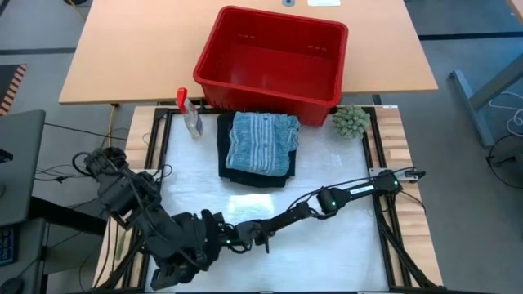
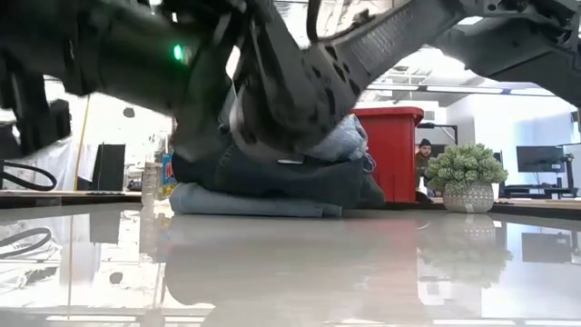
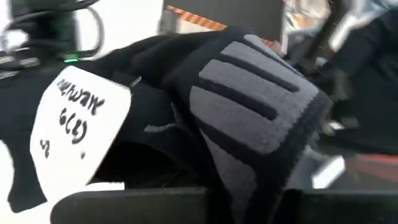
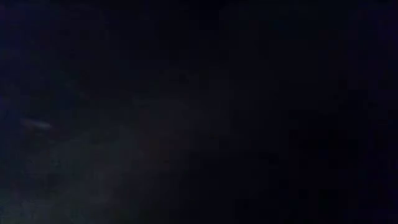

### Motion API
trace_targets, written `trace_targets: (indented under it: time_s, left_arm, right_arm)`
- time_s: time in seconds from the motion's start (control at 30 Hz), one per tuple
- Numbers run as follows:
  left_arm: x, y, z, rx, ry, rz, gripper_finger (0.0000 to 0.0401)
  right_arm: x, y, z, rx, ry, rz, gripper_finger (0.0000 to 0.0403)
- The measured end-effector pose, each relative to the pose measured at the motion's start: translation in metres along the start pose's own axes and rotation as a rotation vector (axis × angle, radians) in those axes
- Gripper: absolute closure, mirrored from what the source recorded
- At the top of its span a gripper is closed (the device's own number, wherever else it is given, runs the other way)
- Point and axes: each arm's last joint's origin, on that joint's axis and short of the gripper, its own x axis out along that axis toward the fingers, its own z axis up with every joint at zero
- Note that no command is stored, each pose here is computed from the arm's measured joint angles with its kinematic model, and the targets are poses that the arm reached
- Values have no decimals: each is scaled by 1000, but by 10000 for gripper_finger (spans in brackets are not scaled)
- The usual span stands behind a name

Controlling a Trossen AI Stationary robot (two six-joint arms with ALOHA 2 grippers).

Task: Fold Laundry from Bin
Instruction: Fold the black underwear from the red laundry

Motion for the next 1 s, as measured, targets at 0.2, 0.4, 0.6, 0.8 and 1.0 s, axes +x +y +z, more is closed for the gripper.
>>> trace_targets:
  time_s: [0.2, 0.4, 0.6, 0.8, 1.0]
  left_arm:
    - [0, 3, 0, -130, -72, 78, 401]
    - [2, -3, -11, -178, -209, 148, 401]
    - [4, -7, -30, -201, -228, 218, 401]
    - [7, 6, -36, -249, -200, 357, 401]
    - [2, 22, -13, -171, -143, 359, 401]
  right_arm:
    - [11, 27, 11, -76, -55, 113, 386]
    - [14, 40, 36, -62, -133, 327, 386]
    - [12, 42, 50, -2, -154, 460, 386]
    - [9, 48, 48, 31, -131, 524, 385]
    - [9, 51, 50, 70, -128, 554, 385]
